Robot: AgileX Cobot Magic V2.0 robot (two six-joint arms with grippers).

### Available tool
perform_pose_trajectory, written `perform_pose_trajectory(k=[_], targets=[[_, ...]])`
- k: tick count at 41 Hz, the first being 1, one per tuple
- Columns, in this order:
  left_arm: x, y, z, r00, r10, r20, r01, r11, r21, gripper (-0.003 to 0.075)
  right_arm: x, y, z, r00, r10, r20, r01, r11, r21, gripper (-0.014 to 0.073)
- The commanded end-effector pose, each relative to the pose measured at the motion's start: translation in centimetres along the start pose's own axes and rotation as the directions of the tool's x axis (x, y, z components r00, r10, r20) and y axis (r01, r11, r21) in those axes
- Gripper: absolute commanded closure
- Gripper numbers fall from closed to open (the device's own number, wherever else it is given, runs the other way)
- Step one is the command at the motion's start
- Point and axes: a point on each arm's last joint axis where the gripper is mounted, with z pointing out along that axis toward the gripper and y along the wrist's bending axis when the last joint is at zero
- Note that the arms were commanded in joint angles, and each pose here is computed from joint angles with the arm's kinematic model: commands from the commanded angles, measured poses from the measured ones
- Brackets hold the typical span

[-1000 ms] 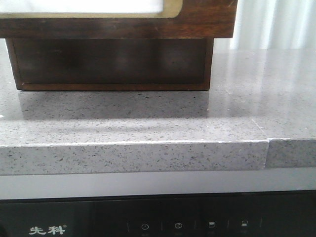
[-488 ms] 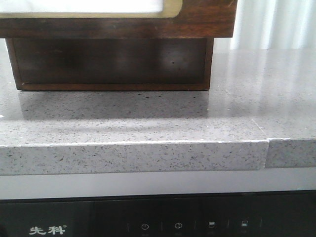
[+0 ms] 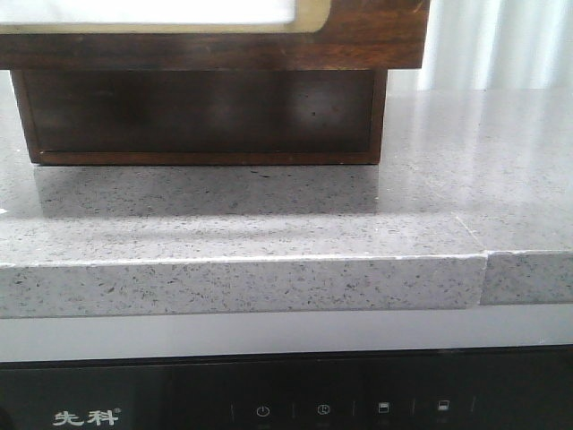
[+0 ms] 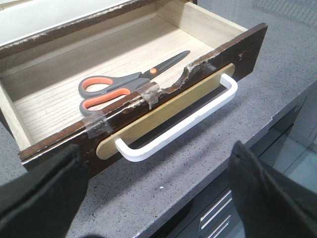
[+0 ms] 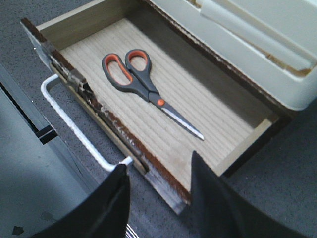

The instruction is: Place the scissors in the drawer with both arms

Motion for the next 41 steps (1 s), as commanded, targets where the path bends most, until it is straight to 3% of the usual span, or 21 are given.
perform_pose_trajectory(k=[1, 14, 19, 20, 26, 30, 35, 39, 41], targets=[[-1.5, 0.0, -0.6, 0.994, -0.013, 0.107, 0.012, 1.000, 0.005, 0.0156, 1.2, 0.3, -2.6, 0.992, 0.008, 0.123, -0.015, 0.999, 0.051, 0.0264], [-1.5, 0.0, -0.6, 0.994, -0.013, 0.107, 0.012, 1.000, 0.005, 0.0156, 9.1, 1.2, -5.4, 0.990, 0.115, 0.083, -0.125, 0.983, 0.132, 0.0264], [-1.5, 0.0, -0.6, 0.994, -0.013, 0.107, 0.012, 1.000, 0.005, 0.0156, 11.4, 1.4, -6.5, 0.984, 0.146, 0.099, -0.162, 0.972, 0.171, 0.0264], [-1.5, 0.0, -0.6, 0.994, -0.013, 0.112, 0.012, 1.000, 0.004, 0.0156, 12.8, 1.8, -8.5, 0.977, 0.138, 0.162, -0.168, 0.968, 0.185, 0.0264], [-1.4, 0.0, -0.5, 0.994, -0.013, 0.106, 0.012, 1.000, 0.005, 0.0167, 12.8, 1.8, -8.5, 0.977, 0.138, 0.163, -0.168, 0.968, 0.185, 0.0315], [-1.2, 0.0, -0.3, 0.995, -0.013, 0.099, 0.012, 1.000, 0.005, 0.0258, 12.8, 1.8, -8.5, 0.977, 0.138, 0.163, -0.168, 0.968, 0.185, 0.0428], [-1.2, 0.0, -0.2, 0.995, -0.013, 0.099, 0.012, 1.000, 0.005, 0.0444, 12.8, 1.8, -8.5, 0.977, 0.138, 0.163, -0.168, 0.968, 0.185, 0.0578], [-1.2, 0.0, -0.2, 0.995, -0.013, 0.099, 0.013, 1.000, 0.006, 0.0610, 12.8, 1.8, -8.5, 0.977, 0.138, 0.163, -0.168, 0.968, 0.185, 0.0660], [-1.2, 0.0, -0.2, 0.995, -0.014, 0.099, 0.014, 1.000, 0.007, 0.0682, 12.8, 1.8, -8.5, 0.977, 0.138, 0.163, -0.168, 0.968, 0.185, 0.0661]])
